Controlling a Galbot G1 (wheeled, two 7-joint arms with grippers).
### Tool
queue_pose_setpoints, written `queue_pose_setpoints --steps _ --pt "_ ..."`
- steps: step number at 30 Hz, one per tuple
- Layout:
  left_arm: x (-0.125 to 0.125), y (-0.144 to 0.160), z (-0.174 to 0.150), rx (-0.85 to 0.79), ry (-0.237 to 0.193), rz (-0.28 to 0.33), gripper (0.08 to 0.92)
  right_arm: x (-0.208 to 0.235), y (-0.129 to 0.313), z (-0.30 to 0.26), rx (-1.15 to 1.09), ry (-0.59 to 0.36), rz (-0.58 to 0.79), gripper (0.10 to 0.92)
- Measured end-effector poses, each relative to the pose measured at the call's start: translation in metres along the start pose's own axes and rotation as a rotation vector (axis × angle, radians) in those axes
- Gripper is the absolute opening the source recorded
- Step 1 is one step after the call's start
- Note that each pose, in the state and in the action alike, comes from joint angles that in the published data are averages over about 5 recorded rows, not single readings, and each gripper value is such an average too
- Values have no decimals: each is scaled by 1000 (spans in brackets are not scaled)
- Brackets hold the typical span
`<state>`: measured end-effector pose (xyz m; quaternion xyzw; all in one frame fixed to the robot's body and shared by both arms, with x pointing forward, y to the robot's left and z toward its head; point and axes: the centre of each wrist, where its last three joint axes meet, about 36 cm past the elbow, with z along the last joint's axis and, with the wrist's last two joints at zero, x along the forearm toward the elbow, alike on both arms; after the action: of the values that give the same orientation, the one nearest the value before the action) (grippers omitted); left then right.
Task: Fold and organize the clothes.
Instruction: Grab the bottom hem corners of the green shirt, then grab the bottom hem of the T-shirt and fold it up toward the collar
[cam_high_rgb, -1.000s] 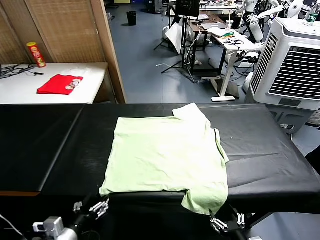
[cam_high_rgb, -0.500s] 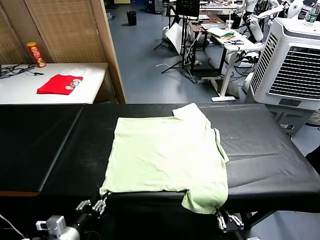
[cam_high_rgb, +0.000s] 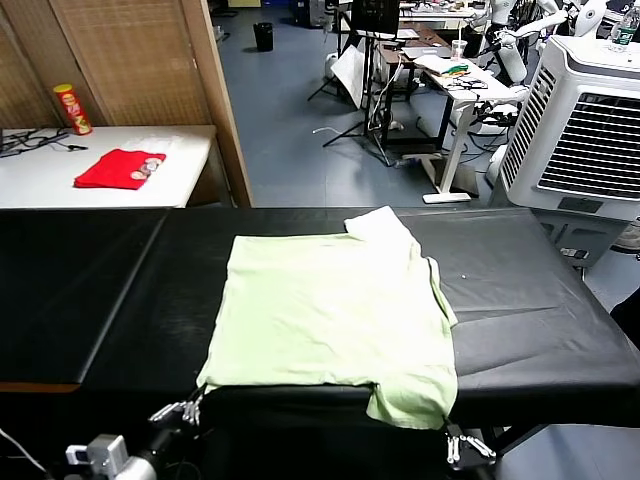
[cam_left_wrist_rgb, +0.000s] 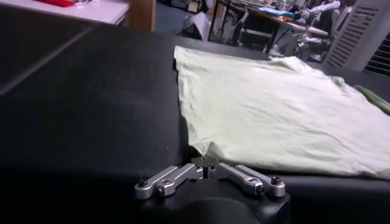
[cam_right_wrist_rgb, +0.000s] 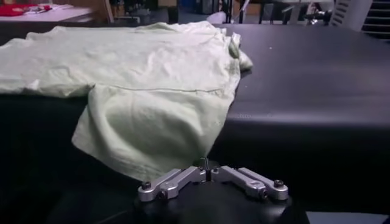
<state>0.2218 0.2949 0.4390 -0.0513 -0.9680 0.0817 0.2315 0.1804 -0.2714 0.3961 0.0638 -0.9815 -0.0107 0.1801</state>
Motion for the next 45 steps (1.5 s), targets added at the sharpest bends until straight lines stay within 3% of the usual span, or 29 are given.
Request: queue_pose_setpoints --steps 3,8,19,31,45 --pt "-2 0 -4 3 -45 -13 127 -10 -8 -9 -29 -52 0 120" --pt "-13 -1 -7 28 -84 -23 127 -37 -20 -20 -61 -127 -7 120" --pt "-48 -9 -15 -2 -192 -34 127 -117 -38 -45 -28 -213 -20 120" --pt "-76 -6 -5 -106 -223 -64 127 -195 -49 -57 34 -228 -7 120" --pt "-114 0 -2 -234 -201 -58 127 -243 -54 -53 59 -186 -6 120"
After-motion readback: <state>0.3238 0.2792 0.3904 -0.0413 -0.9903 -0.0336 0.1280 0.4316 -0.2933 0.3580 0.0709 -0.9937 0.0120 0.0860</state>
